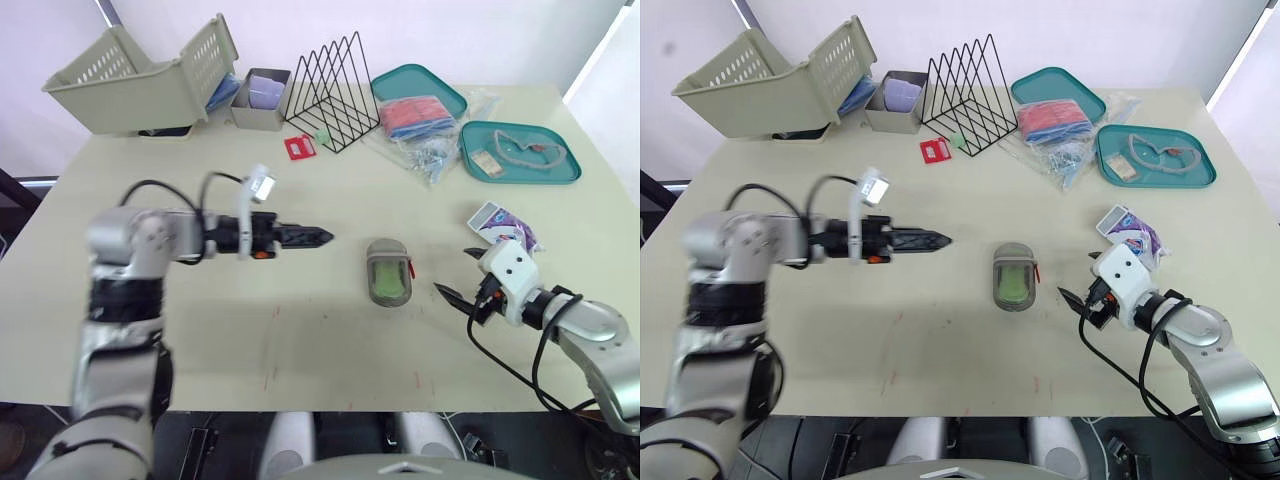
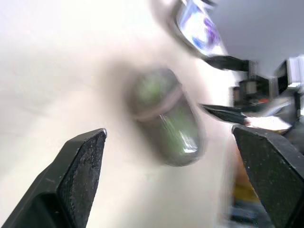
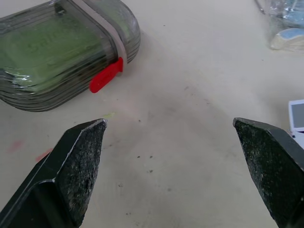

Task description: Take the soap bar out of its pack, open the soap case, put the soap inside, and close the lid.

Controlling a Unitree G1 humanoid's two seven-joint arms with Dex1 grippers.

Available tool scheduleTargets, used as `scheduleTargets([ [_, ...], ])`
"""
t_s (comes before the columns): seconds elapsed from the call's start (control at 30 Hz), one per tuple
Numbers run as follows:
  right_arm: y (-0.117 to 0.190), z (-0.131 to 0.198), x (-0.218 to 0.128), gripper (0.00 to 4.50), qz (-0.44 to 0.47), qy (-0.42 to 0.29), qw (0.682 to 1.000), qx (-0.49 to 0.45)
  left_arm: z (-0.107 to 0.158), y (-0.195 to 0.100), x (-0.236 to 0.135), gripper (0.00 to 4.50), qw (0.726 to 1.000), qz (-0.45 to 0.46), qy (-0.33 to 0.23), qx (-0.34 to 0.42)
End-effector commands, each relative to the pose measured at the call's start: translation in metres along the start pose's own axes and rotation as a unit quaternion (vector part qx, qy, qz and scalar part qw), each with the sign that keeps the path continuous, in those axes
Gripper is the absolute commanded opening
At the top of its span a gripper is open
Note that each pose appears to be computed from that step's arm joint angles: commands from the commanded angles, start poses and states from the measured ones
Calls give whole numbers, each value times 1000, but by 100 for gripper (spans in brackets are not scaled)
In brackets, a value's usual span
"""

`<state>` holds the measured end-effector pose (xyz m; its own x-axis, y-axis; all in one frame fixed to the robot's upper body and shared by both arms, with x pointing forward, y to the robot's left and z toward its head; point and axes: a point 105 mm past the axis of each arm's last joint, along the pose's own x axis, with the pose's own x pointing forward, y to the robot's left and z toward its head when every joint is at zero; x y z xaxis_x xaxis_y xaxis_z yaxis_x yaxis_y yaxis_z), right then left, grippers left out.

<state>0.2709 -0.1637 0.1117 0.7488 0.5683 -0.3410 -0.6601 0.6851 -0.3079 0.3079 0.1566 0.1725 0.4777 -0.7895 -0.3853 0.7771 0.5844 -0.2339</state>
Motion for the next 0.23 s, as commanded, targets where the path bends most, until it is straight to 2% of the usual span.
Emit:
scheduleTargets([
  [0.03, 0, 6, 1, 450, 7, -15, 1000, -9, -7, -19, -5, 448, 988, 6, -39, 152],
  [0.1, 0, 6, 3, 450, 10, -19, 1000, -7, -15, -17, -8, 448, 986, 35, -54, 153],
  [0.23, 4, 1, 4, 450, 30, -13, 999, -4, -38, -17, -7, 448, 971, 92, -36, 218],
])
